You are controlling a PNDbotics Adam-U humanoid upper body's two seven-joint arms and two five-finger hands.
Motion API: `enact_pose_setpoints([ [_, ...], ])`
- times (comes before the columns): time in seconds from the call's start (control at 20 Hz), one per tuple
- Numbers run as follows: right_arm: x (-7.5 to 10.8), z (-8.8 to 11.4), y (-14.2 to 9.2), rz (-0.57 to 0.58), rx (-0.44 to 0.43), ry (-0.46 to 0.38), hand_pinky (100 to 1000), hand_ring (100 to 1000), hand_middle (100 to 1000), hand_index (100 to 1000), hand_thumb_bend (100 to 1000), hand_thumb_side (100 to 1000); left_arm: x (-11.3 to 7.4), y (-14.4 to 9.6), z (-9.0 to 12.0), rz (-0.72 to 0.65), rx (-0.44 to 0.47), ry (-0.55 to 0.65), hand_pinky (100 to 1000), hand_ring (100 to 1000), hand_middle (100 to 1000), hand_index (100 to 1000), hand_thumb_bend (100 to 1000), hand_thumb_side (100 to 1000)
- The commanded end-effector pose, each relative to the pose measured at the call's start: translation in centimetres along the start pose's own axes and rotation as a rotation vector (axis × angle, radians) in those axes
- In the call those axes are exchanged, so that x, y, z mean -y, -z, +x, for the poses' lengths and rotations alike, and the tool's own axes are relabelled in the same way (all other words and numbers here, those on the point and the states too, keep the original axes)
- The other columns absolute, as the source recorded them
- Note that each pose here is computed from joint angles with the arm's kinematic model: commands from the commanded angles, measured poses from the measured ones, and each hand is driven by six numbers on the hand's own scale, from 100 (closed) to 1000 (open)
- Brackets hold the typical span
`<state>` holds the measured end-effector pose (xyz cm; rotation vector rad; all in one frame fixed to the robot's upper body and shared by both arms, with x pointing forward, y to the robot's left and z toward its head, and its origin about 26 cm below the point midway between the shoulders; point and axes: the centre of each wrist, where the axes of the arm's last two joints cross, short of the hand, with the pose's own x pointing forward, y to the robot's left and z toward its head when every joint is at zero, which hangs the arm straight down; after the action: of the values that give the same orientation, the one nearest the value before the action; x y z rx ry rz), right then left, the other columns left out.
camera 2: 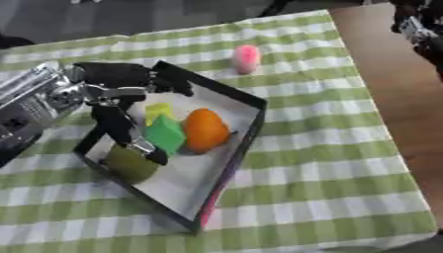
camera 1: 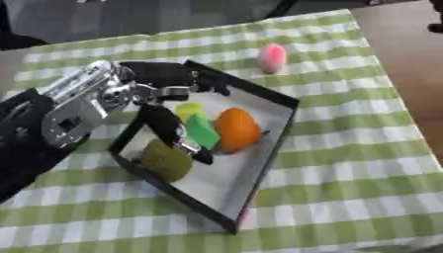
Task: Pick up objects on the table and place them in the box.
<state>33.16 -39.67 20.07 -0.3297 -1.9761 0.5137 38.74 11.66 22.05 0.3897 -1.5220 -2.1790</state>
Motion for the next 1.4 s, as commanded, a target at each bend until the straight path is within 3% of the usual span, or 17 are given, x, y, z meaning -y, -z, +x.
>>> enact_pose_setpoints([
  [0.05,1.1,1.1,0.4,-0.004,0.030,-0.036,900,1000,894,902,100,606,-1.4,-1.6,-0.4,0.070,-0.038,0.021,909,937,933,959,691,737],
  [0.2,1.0,1.3,0.3,-0.012,0.040,-0.028,900,1000,894,903,100,602,-2.3,-3.2,0.0,0.175,-0.047,-0.007,870,885,882,917,552,627],
  [0.25,1.0,1.4,0.3,-0.017,0.047,-0.023,900,1000,894,903,100,599,-2.6,-3.8,0.1,0.212,-0.048,-0.023,855,857,859,893,486,554],
  [0.4,1.1,1.6,0.0,-0.044,0.066,-0.007,900,1000,893,903,100,594,-2.5,-5.5,0.4,0.317,-0.047,-0.095,833,817,830,858,354,476],
  [0.45,1.2,1.7,-0.1,-0.056,0.072,-0.003,899,1000,893,902,100,592,-2.3,-6.0,0.5,0.352,-0.048,-0.124,831,802,822,846,284,495],
  [0.6,1.7,1.9,-0.6,-0.104,0.085,0.002,899,1000,892,902,100,590,-1.9,-7.1,1.3,0.466,-0.034,-0.230,833,786,815,834,235,564],
  [0.7,1.8,1.9,-0.9,-0.131,0.091,0.006,899,1000,892,902,100,589,-1.4,-7.5,1.6,0.533,-0.032,-0.312,838,780,821,838,209,715],
  [0.8,1.9,1.9,-1.0,-0.151,0.096,0.011,899,1000,892,902,100,589,-0.8,-7.6,1.7,0.597,-0.034,-0.403,844,781,824,839,223,780],
  [0.9,2.0,2.0,-1.2,-0.165,0.099,0.015,898,1000,892,902,100,588,-0.2,-7.8,1.9,0.662,-0.032,-0.491,849,784,831,848,306,792],
  [0.95,1.9,2.0,-1.2,-0.166,0.100,0.016,898,1000,892,902,100,588,0.8,-8.7,1.6,0.751,-0.034,-0.581,853,786,835,853,346,804],
  [1.05,1.4,2.3,-0.7,-0.141,0.110,0.025,898,1000,892,902,100,588,5.4,-14.9,-0.9,1.167,-0.108,-0.800,853,787,838,859,385,812],
  [1.15,1.1,2.5,-0.4,-0.126,0.118,0.035,898,1000,892,902,100,588,7.6,-17.5,-1.2,1.467,-0.149,-0.906,850,783,837,860,382,810],
  [1.4,1.0,2.5,-0.2,-0.124,0.126,0.046,897,999,890,900,100,585,10.2,-18.1,-0.9,1.706,-0.190,-1.038,822,746,791,834,251,750],
])
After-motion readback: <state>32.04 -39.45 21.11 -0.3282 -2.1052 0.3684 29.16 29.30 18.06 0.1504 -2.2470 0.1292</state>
